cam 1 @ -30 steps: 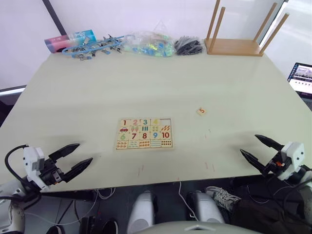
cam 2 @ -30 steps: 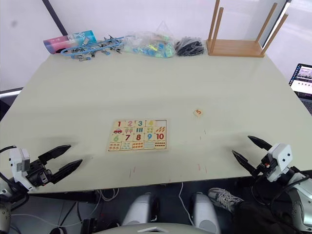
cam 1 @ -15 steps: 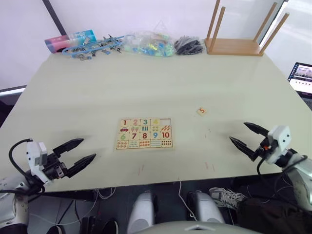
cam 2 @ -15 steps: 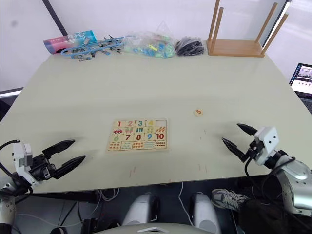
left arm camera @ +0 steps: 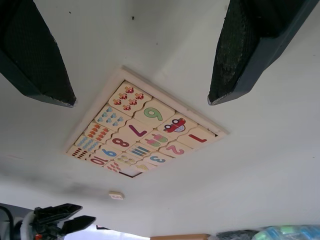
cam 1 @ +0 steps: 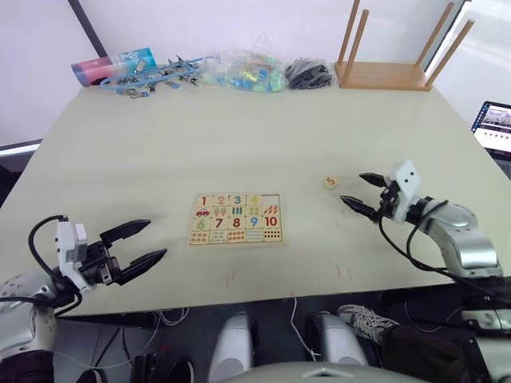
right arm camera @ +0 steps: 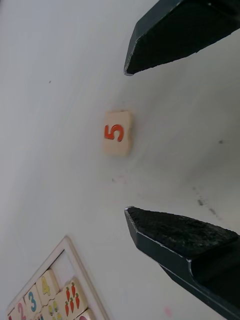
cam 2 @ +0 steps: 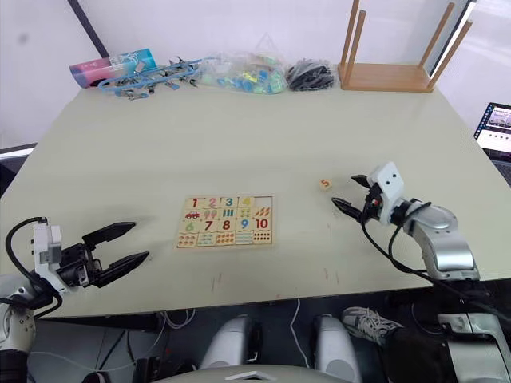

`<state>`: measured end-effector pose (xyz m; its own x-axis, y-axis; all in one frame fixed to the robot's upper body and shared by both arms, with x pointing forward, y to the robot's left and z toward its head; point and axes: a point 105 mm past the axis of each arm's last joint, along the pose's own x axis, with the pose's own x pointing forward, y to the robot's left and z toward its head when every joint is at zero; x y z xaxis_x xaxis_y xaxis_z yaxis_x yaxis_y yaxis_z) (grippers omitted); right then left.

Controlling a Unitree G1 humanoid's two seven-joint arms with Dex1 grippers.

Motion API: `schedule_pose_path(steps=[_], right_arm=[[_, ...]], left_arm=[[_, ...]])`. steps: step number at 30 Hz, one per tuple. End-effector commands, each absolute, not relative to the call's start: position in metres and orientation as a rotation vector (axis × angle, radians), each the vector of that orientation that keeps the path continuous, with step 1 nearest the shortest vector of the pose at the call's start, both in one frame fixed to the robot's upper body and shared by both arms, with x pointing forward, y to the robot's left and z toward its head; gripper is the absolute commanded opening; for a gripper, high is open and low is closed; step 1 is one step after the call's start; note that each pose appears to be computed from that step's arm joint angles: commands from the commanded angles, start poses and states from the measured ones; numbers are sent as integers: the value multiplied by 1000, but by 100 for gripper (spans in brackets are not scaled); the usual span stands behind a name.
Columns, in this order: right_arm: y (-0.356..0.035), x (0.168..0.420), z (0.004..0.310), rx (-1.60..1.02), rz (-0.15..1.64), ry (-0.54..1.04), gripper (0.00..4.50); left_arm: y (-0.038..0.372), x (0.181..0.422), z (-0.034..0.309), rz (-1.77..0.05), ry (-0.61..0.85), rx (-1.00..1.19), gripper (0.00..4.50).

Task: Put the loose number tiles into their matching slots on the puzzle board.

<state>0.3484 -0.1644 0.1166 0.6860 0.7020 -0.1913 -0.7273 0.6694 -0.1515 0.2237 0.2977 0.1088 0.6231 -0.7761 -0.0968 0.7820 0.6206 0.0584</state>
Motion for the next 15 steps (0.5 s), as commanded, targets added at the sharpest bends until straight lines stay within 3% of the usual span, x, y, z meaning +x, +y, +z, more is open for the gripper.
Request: schedule_pose_path(steps=[1,15], right_arm=[[-155,361,125,-261,796,104,440],[-141,393,107,-280,708,278,440]], left_arm=[[299,222,118,-912,42,126,450],[298,217,116,-914,35,127,450]])
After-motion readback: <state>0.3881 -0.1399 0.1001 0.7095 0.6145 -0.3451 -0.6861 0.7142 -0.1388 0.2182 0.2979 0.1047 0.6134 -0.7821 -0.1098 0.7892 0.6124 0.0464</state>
